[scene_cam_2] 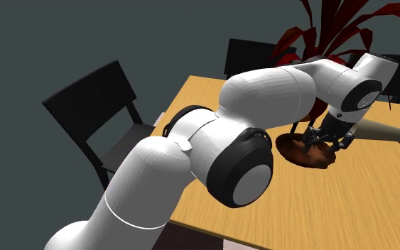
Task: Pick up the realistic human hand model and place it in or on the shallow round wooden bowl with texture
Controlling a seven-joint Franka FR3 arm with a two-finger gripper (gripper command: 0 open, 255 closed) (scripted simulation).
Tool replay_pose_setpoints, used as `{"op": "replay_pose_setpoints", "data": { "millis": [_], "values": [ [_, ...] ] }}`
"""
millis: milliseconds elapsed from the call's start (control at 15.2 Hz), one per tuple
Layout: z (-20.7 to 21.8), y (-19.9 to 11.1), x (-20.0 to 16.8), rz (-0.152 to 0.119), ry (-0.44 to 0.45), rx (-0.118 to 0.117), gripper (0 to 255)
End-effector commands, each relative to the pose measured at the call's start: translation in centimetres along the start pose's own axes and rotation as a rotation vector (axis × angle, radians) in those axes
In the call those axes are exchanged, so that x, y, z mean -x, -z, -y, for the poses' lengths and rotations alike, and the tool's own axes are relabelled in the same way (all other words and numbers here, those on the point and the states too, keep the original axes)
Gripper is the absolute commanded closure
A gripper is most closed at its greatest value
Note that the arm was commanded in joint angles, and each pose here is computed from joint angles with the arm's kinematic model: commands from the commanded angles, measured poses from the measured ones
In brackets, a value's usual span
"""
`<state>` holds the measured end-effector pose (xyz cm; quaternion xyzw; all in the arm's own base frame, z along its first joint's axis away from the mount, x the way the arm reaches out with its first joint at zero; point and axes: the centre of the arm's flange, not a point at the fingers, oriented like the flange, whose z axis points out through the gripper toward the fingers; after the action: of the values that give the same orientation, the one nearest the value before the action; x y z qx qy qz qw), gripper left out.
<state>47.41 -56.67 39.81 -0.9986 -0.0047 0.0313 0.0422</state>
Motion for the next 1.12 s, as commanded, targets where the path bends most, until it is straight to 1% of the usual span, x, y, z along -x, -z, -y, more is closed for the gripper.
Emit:
{"op": "replay_pose_setpoints", "data": {
  "millis": [0, 264, 528, 1056],
  "values": [
    [0.0, -0.2, 0.0, 0.001, 0.000, -0.001, 0],
    [0.0, -0.2, -0.1, 0.001, 0.000, -0.001, 0],
    [0.0, 4.8, -0.1, 0.001, 0.000, -0.001, 0],
    [0.0, 4.8, -0.1, 0.001, 0.000, -0.001, 0]
  ]
}}
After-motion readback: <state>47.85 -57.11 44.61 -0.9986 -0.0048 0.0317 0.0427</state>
